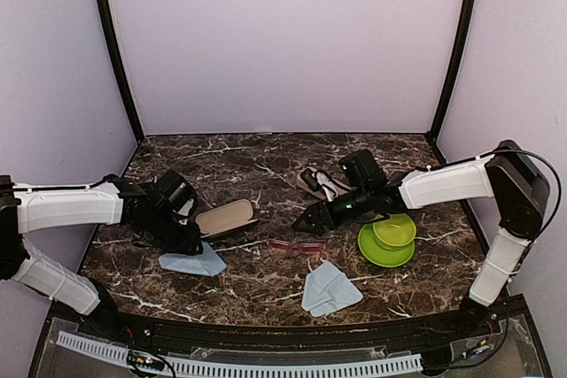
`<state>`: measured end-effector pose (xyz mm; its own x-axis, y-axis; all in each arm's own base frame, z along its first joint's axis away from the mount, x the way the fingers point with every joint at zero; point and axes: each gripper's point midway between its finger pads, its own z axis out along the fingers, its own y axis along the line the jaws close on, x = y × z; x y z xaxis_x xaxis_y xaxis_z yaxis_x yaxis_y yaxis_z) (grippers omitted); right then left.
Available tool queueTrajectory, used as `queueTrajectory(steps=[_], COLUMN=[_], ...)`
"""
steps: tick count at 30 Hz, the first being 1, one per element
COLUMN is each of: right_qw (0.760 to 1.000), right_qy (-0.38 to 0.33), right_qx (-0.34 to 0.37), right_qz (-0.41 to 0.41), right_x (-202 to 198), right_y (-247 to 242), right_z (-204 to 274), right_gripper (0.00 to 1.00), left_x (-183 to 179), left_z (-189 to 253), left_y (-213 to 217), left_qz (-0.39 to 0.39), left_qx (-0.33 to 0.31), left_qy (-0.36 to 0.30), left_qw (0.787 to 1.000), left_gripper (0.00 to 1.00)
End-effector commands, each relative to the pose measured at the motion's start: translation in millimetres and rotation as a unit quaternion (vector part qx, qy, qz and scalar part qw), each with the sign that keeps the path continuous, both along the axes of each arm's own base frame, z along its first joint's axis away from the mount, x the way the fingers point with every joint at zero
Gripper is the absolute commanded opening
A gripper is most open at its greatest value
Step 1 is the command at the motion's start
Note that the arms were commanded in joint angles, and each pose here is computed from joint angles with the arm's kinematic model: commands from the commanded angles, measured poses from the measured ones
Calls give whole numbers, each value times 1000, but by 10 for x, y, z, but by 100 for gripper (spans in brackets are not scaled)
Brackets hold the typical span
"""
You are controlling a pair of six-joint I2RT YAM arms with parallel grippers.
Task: Organize the sunglasses
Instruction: Move the glasses cleaning cloth to the center of the board.
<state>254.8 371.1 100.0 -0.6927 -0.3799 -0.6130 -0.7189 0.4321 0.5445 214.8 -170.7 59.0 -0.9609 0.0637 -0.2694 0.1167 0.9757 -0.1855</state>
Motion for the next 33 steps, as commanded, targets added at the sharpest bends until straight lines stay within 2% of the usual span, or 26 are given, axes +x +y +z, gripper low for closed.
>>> queueTrajectory(steps=[1,13,19,29,33], right_qw=[1000,1000,1000,1000,1000], right_qy=[-14,-13,-13,-15,-13], right_qx=[14,11,11,5,5], right_qz=[8,7,10,7,4], right_x=[18,17,-3,-70,-98], right_y=[82,86,105,77,62], right_z=[75,66,87,70,56], right_gripper=[70,70,70,70,70], left_x=[45,-263,-386,-559,-582], left_z=[-117,-282,-317,-412,-398], left_y=[-6,-167,-280,-467,-569], left_qz=[12,-11,-21,-47,-59], left_qx=[7,-5,-22,-52,-62], left_qy=[1,41,59,88,91], left_qw=[1000,999,998,994,992], left_gripper=[40,37,39,50,50])
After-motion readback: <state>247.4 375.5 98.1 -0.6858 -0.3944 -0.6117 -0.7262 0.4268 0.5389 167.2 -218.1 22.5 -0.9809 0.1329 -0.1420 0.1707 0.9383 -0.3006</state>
